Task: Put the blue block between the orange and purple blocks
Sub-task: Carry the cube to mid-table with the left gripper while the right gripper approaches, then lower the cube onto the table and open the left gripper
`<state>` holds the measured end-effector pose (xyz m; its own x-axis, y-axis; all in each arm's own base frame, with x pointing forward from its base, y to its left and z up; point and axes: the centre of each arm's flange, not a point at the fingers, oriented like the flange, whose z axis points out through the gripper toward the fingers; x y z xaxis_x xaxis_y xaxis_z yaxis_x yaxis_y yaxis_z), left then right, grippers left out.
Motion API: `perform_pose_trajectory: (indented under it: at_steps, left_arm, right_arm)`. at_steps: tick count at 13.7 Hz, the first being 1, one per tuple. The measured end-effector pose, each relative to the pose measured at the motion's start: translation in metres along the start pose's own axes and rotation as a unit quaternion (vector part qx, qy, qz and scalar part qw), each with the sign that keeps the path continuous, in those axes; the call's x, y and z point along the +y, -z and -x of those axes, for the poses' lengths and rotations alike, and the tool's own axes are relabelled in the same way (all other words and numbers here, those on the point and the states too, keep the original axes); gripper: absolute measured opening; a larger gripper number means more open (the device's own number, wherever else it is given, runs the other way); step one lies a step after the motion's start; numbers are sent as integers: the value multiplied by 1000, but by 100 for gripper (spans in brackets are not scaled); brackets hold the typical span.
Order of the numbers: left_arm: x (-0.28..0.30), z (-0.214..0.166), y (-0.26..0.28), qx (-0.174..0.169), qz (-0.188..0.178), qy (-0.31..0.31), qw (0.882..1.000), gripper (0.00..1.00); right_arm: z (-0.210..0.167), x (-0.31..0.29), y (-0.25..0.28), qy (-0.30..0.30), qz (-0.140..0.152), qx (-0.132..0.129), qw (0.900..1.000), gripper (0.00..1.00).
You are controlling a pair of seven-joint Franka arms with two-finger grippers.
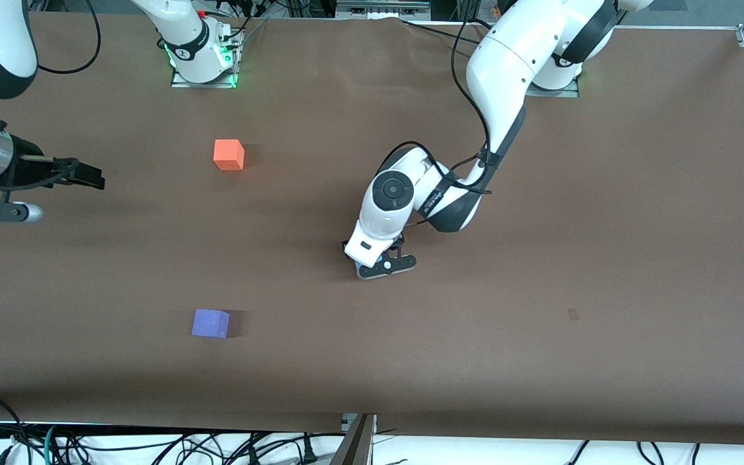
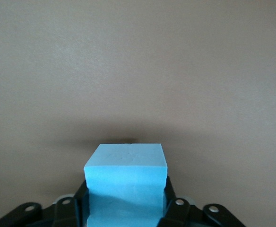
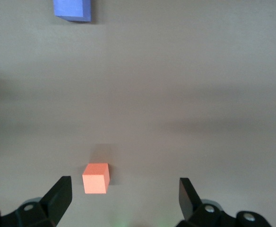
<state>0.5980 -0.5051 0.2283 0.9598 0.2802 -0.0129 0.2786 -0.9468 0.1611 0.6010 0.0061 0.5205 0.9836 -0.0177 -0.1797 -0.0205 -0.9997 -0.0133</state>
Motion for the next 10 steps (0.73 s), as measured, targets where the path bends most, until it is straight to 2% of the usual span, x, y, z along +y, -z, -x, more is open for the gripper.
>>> perform_pose_trajectory:
  at_steps: [4, 7, 10]
  left_arm:
    - [1, -18, 35, 15, 12, 8, 1000, 100]
    - [-16, -40, 83, 9, -8, -6, 1000, 100]
    - [-86, -101, 140, -24, -45, -45, 998, 100]
  right_arm:
    - [-22, -34, -28, 20, -28, 1, 999, 100]
    - [-36, -117, -57, 43, -35, 19, 998, 100]
    - [-38, -211, -93, 28, -34, 43, 998, 100]
